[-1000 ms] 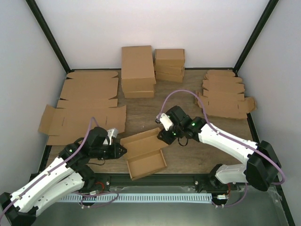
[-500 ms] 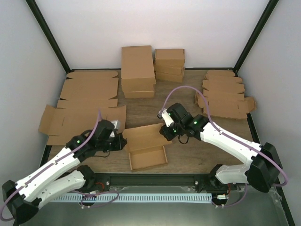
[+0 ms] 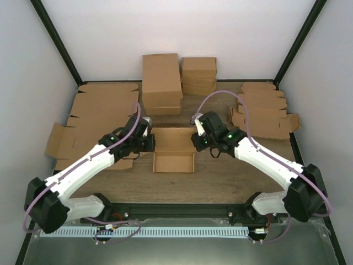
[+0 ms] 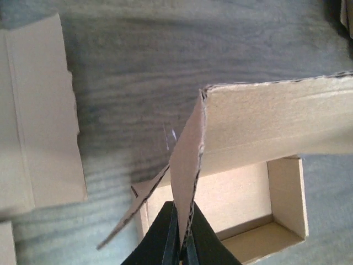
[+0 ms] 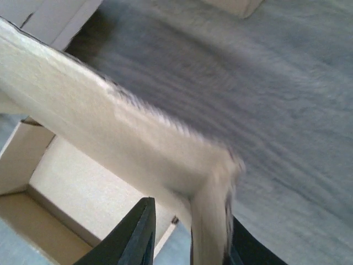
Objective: Fold the paper box
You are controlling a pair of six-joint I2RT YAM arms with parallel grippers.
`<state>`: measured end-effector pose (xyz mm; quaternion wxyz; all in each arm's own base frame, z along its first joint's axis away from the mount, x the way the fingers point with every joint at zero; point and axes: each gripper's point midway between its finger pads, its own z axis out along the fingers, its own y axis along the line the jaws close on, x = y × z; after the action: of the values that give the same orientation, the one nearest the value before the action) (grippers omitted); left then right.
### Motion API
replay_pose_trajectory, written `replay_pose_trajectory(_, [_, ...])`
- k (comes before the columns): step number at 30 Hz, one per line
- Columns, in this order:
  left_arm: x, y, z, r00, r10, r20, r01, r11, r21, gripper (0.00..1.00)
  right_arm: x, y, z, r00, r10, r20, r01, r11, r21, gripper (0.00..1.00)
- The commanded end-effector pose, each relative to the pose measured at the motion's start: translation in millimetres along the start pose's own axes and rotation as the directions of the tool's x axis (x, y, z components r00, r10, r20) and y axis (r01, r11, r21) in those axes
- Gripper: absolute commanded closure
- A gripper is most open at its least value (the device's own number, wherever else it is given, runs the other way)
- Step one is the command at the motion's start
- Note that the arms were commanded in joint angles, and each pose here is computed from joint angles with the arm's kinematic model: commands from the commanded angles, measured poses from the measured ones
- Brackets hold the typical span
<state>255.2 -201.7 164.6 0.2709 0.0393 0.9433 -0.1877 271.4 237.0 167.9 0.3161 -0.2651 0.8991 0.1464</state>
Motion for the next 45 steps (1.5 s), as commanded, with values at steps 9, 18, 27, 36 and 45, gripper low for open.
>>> replay_pose_trajectory(9, [-75,-12,14,0.992,0.101,0.081,-0.109,0.988,0.108,0.68,-64,-51,10,0.993,0.002,0.116,-0.012,0.996,0.085,0.58])
replay_pose_trajectory(18, [-64,19,14,0.988,0.145,0.054,-0.147,0.988,0.040,0.27,-50,-45,10,0.997,0.007,0.071,-0.002,0.998,-0.061,0.33])
replay_pose_trajectory(27, [-49,29,31,0.978,0.208,-0.008,-0.207,0.976,0.066,0.29,-27,-42,18,0.999,0.045,0.004,-0.044,0.994,-0.105,0.34])
replay_pose_trajectory(36, [-44,25,46,0.972,0.232,-0.034,-0.227,0.968,0.106,0.35,-9,-48,29,0.996,0.068,-0.054,-0.071,0.995,-0.072,0.39])
replay_pose_trajectory(45, [-48,34,53,0.968,0.248,-0.036,-0.246,0.968,0.053,0.35,-9,-60,38,0.997,0.076,-0.018,-0.077,0.997,-0.010,0.41])
